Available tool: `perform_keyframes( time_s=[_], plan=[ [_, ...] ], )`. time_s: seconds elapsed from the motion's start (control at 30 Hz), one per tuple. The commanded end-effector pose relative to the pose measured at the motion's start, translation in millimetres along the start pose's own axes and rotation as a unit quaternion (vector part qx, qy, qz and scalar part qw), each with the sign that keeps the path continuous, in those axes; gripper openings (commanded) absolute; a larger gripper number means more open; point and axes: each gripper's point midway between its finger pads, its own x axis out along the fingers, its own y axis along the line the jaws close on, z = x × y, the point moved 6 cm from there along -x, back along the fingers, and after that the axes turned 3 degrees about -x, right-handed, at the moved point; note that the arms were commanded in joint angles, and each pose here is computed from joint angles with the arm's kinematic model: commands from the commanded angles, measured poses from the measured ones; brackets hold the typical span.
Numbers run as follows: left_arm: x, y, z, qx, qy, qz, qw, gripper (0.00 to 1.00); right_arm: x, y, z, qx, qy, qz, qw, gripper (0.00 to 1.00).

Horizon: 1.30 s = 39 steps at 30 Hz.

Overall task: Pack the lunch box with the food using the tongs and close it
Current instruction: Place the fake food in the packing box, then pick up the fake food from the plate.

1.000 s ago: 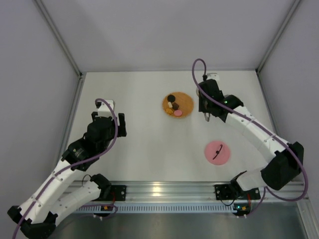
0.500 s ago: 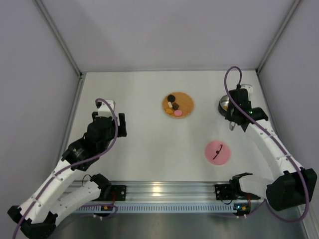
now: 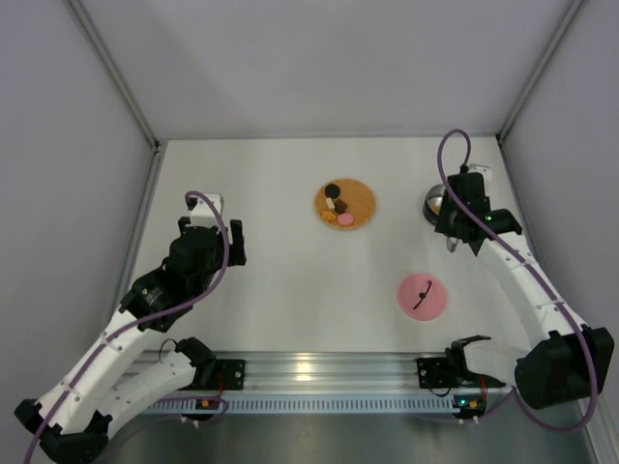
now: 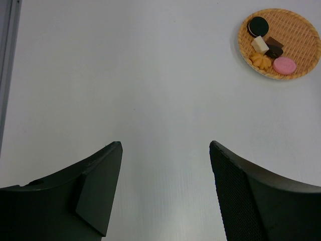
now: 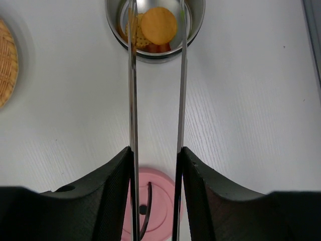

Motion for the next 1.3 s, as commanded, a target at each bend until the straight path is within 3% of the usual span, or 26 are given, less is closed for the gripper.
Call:
perform_keyframes(
  time_s=[0.0, 0.37, 0.6, 0.83, 1.27],
  plan=[
    [2, -1, 3, -0.003, -0.012, -0.001, 1.000, 0.75, -2, -2, 12, 0.008, -0.029, 0.003, 1.000, 0.43],
    [2, -1, 4, -0.004, -0.013, -0.002, 1.000, 0.76, -21, 12, 30, 0.006, -0.050, 0.051, 0.997, 0.43],
    [2, -1, 3, -0.003, -0.012, -0.002, 1.000, 0.76, -45, 73, 46, -0.032, -0.069, 0.136, 0.988, 0.43],
    [2, -1, 3, -0.003, -0.012, 0.001, 1.000, 0.76, -52, 146, 32, -0.081, -0.053, 0.228, 0.969, 0.43],
    [2, -1, 2, -0.001, -0.011, 0.000, 1.000, 0.76, -41, 199, -4, -0.128, -0.015, 0.268, 0.955, 0.40]
  ],
)
